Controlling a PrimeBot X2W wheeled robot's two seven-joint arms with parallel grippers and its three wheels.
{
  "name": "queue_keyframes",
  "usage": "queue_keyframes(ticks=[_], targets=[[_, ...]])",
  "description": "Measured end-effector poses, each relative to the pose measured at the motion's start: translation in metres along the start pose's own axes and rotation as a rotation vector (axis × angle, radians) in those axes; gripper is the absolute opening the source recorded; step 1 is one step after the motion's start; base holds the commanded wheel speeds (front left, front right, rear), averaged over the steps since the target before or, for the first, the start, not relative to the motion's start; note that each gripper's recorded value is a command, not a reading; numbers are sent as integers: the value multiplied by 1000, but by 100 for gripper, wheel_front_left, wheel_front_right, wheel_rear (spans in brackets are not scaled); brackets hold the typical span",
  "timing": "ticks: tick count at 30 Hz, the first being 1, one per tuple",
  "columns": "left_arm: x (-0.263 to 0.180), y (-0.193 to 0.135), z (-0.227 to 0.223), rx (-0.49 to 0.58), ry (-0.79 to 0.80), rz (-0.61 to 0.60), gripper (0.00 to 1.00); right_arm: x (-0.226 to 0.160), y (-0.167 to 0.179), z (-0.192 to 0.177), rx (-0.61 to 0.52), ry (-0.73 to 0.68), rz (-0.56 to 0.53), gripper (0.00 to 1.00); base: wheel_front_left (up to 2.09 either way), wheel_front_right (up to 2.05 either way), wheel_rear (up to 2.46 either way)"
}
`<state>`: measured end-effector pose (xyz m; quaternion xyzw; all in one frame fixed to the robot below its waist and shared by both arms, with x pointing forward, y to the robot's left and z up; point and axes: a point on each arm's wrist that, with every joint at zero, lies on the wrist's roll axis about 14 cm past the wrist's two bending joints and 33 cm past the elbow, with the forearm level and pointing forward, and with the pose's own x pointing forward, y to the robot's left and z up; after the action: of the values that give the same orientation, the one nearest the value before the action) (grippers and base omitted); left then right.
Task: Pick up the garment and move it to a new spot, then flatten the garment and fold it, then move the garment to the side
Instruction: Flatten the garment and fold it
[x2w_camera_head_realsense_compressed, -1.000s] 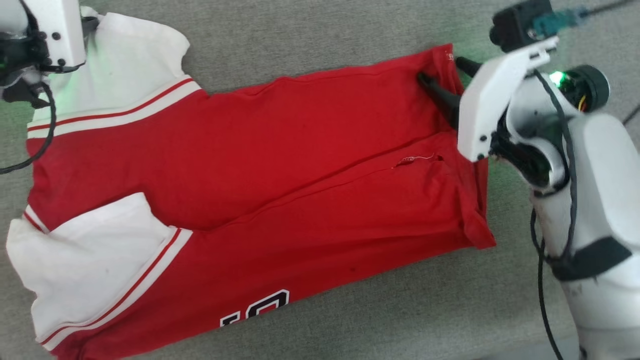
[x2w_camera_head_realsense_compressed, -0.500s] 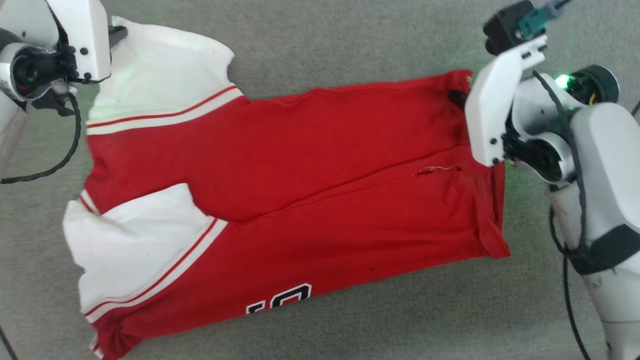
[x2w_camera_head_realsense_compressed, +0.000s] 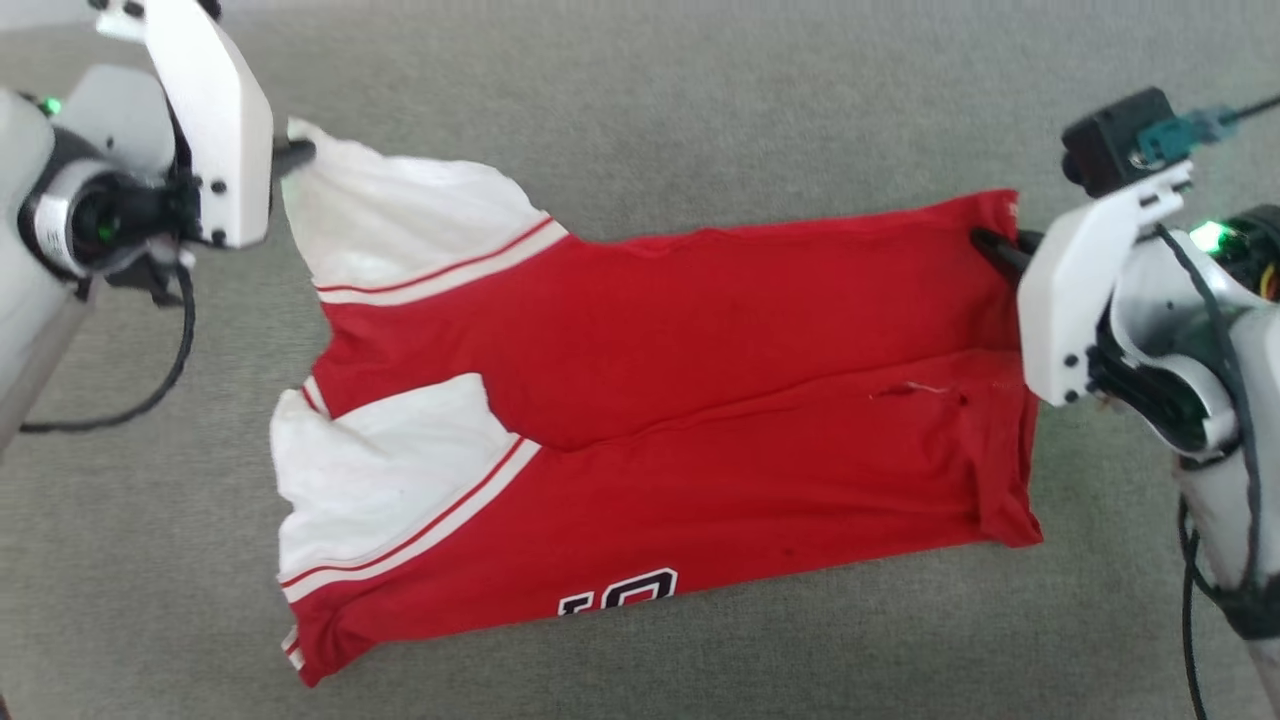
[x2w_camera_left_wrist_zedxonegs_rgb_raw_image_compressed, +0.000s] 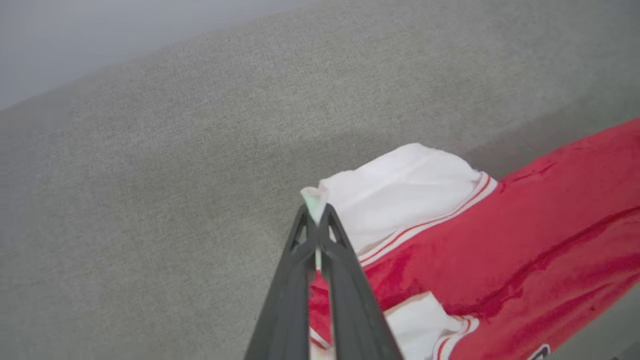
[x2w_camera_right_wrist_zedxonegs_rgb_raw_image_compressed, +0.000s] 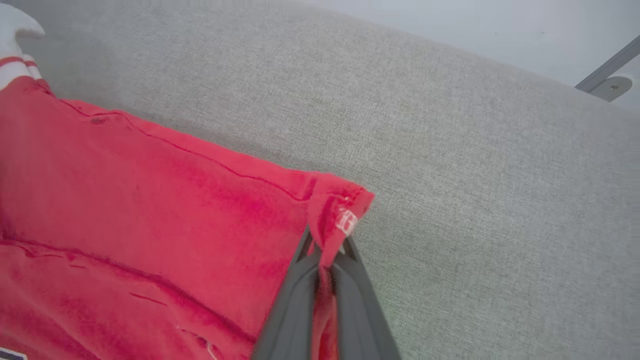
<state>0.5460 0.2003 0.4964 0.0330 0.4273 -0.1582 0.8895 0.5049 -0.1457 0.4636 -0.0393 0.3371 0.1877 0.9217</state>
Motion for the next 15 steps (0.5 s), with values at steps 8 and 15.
queue_keyframes(ticks=[8,15], targets=[[-49,-15,-41,-26,50,14,0,-29,10,9,-40,-76,11,0,0,0,0],[-78,-41,-91,-24,125,2,0,-48,21,-3,-81,-78,40,0,0,0,0]])
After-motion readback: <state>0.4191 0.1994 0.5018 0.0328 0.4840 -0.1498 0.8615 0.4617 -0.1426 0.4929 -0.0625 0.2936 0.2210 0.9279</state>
